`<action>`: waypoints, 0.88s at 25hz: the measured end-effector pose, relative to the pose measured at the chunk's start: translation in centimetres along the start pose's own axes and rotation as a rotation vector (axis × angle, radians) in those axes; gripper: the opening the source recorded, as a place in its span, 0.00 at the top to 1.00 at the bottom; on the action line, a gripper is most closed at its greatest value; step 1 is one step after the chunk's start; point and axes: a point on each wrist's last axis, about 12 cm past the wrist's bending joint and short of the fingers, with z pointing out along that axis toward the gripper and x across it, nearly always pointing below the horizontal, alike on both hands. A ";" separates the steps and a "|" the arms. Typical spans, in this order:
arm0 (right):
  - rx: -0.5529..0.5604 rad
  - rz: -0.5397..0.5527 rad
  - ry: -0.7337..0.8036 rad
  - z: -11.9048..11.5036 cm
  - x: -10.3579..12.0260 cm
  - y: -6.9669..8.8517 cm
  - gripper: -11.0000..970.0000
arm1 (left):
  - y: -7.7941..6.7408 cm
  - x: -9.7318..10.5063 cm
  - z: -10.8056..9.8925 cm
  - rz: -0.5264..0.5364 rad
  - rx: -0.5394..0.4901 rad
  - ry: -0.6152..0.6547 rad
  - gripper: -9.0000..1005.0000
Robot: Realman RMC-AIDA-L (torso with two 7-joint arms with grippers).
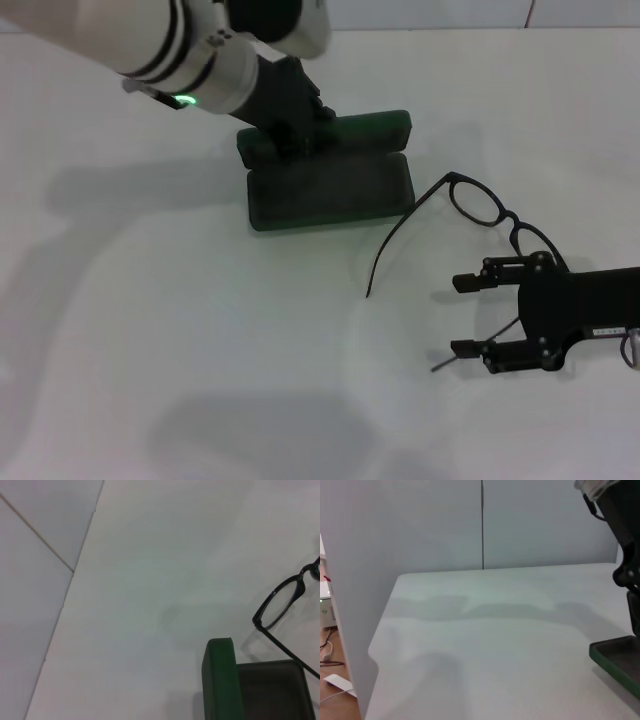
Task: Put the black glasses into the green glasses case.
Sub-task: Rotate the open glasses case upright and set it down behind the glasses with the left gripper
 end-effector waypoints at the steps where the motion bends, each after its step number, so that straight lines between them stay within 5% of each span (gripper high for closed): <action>1: -0.001 -0.001 0.000 0.0 0.0 0.0 0.28 | 0.0 -0.1 0.1 0.003 0.002 0.002 0.78; 22: 0.005 -0.005 0.001 0.1 0.3 0.1 0.28 | -0.8 0.0 1.3 0.019 -0.006 0.013 0.76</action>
